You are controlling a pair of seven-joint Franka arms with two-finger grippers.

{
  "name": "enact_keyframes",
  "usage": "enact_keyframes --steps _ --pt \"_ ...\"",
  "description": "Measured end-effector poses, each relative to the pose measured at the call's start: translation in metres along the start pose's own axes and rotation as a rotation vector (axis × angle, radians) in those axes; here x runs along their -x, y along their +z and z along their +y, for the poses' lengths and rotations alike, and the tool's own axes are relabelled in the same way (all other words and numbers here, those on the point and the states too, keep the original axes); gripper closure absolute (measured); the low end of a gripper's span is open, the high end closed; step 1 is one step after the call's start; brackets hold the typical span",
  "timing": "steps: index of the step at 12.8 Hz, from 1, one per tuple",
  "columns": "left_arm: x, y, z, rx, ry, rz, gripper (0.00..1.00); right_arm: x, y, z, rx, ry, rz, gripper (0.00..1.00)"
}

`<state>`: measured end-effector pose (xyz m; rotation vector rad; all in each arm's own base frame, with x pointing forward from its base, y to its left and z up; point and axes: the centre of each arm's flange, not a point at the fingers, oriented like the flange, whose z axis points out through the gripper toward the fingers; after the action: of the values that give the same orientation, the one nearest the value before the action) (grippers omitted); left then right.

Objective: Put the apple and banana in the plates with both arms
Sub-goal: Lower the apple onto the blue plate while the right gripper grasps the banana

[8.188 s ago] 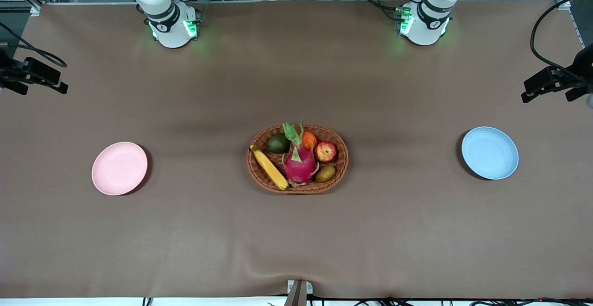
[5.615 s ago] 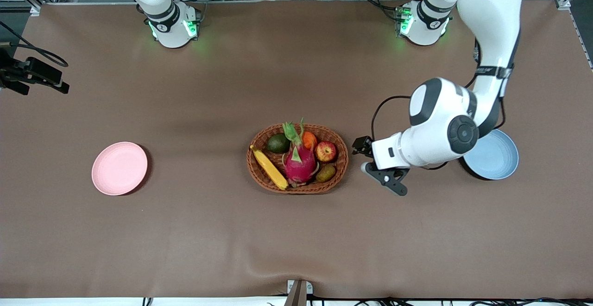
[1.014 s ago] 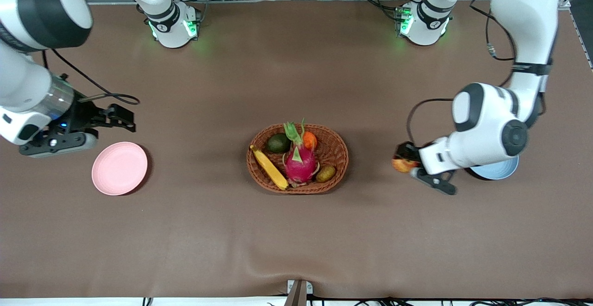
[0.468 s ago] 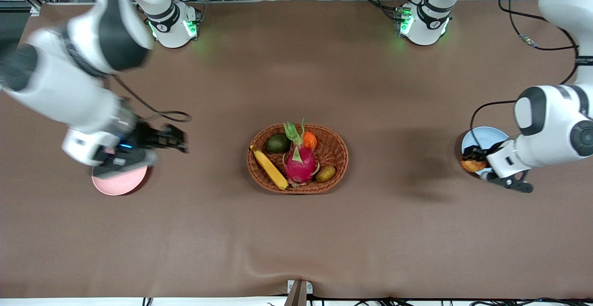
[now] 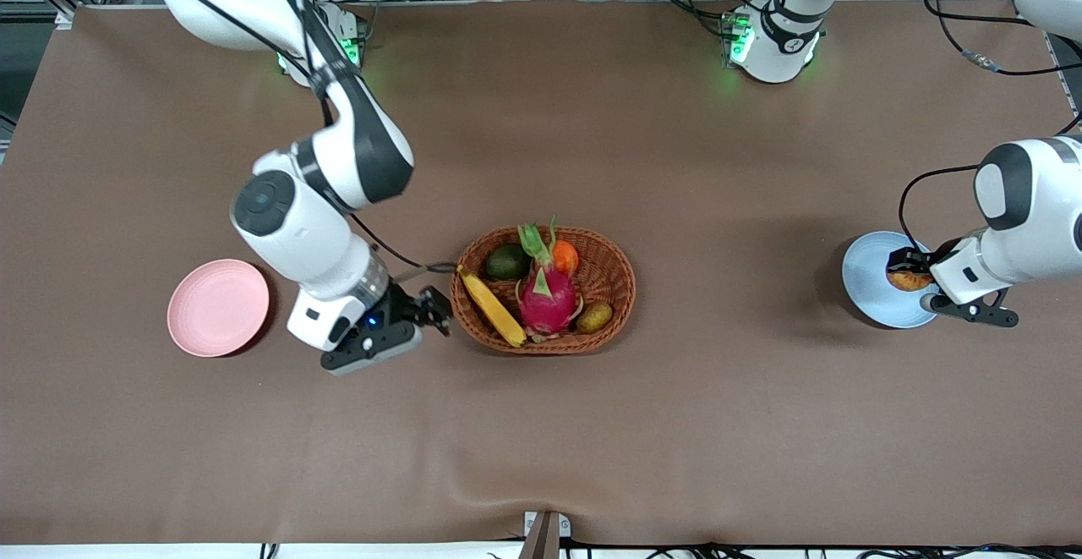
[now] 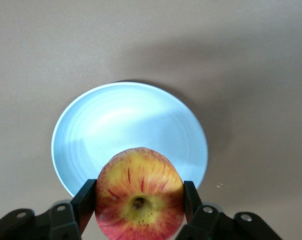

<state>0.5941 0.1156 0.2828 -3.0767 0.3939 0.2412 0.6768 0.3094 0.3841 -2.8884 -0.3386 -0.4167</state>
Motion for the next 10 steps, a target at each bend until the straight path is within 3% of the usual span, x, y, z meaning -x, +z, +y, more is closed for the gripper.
enact_keyframes --steps 2,5,10 --pt "0.007 0.017 -0.004 -0.002 -0.003 0.009 0.26 0.003 0.026 -0.007 -0.001 0.085 0.014 0.00" --pt "0.017 0.037 -0.025 0.008 0.019 0.022 0.26 0.009 0.079 -0.023 -0.008 0.065 0.068 0.00" --pt "0.021 0.062 -0.036 0.028 0.019 0.019 0.26 0.030 0.123 -0.069 -0.016 -0.004 0.038 0.00"
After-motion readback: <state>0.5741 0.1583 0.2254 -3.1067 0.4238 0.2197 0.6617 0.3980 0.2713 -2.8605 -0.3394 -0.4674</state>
